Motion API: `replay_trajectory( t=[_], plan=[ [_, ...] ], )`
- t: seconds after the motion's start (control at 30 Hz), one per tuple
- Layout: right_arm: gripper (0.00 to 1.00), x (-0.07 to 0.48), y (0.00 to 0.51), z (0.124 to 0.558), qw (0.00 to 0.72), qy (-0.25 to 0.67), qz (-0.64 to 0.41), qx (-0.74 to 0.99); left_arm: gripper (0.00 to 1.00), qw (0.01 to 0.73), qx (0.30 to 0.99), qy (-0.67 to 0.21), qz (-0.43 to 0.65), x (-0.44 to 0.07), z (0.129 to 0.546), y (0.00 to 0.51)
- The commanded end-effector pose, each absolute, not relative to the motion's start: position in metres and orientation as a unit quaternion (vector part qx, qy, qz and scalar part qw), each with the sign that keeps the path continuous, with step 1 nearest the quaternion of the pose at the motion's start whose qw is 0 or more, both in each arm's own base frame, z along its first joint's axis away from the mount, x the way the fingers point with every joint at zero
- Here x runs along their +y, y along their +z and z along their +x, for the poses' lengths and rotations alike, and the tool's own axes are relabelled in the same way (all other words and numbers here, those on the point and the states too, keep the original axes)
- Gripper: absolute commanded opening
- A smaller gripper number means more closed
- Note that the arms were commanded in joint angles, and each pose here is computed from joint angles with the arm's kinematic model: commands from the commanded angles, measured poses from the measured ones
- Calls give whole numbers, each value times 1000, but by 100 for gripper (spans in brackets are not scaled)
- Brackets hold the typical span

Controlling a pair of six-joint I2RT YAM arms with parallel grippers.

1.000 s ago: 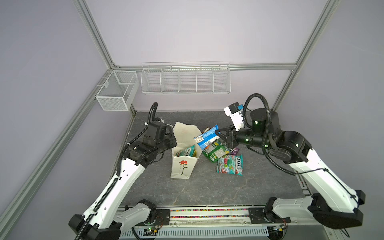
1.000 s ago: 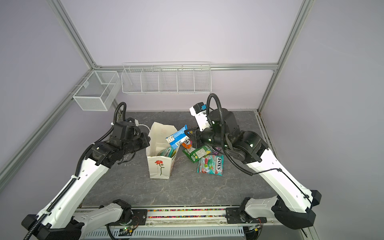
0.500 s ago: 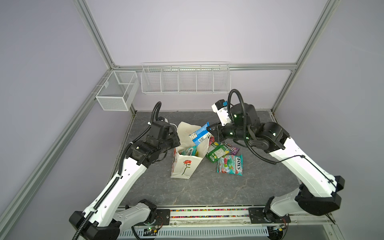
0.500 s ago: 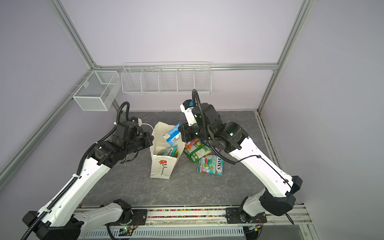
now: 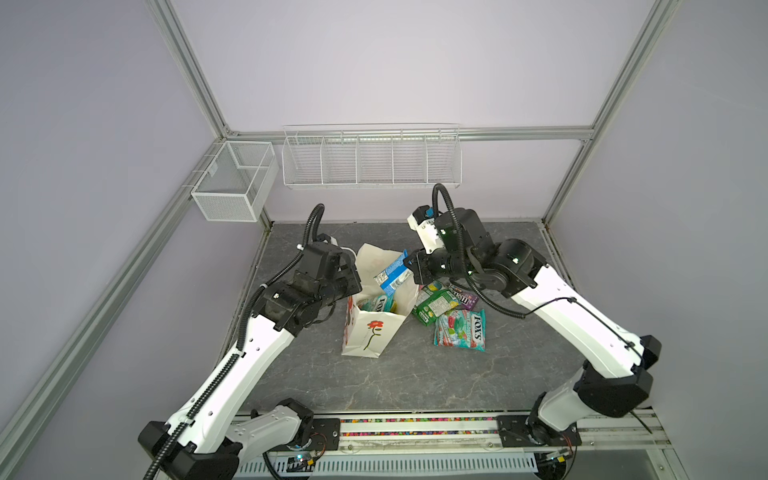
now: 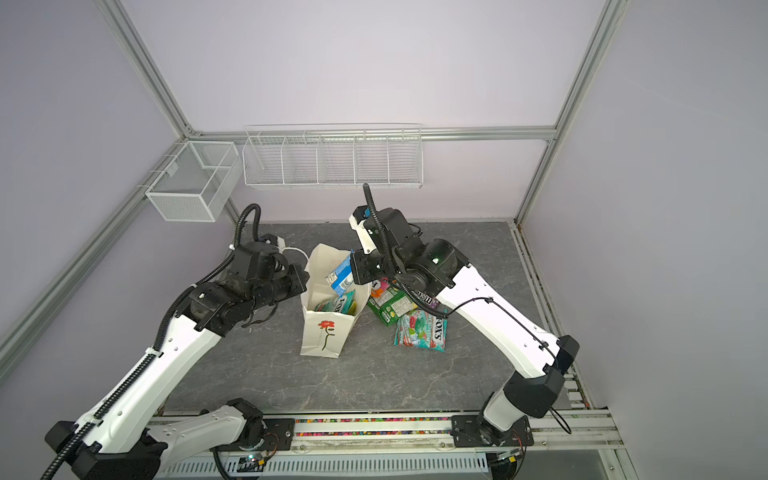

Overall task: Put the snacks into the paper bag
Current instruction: 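Lower the blue wrapper into the paper bag held by the left gripper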

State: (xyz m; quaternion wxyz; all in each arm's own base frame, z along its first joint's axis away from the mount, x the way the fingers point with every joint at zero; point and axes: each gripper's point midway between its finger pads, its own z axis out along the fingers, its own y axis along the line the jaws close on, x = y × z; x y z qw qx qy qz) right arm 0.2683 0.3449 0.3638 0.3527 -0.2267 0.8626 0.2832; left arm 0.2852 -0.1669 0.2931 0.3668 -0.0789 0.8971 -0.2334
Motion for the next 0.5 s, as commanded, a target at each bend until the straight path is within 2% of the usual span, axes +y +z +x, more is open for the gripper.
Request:
replay_trajectory(
  t=[0.0, 0.47],
  plan=[
    [7, 346, 370, 268, 358, 284, -224, 861, 0, 391, 883, -247, -86, -167, 288, 311],
    [7, 348, 368, 266, 342, 282, -224, 868, 0, 396, 877, -258, -83, -167, 284, 321]
  ],
)
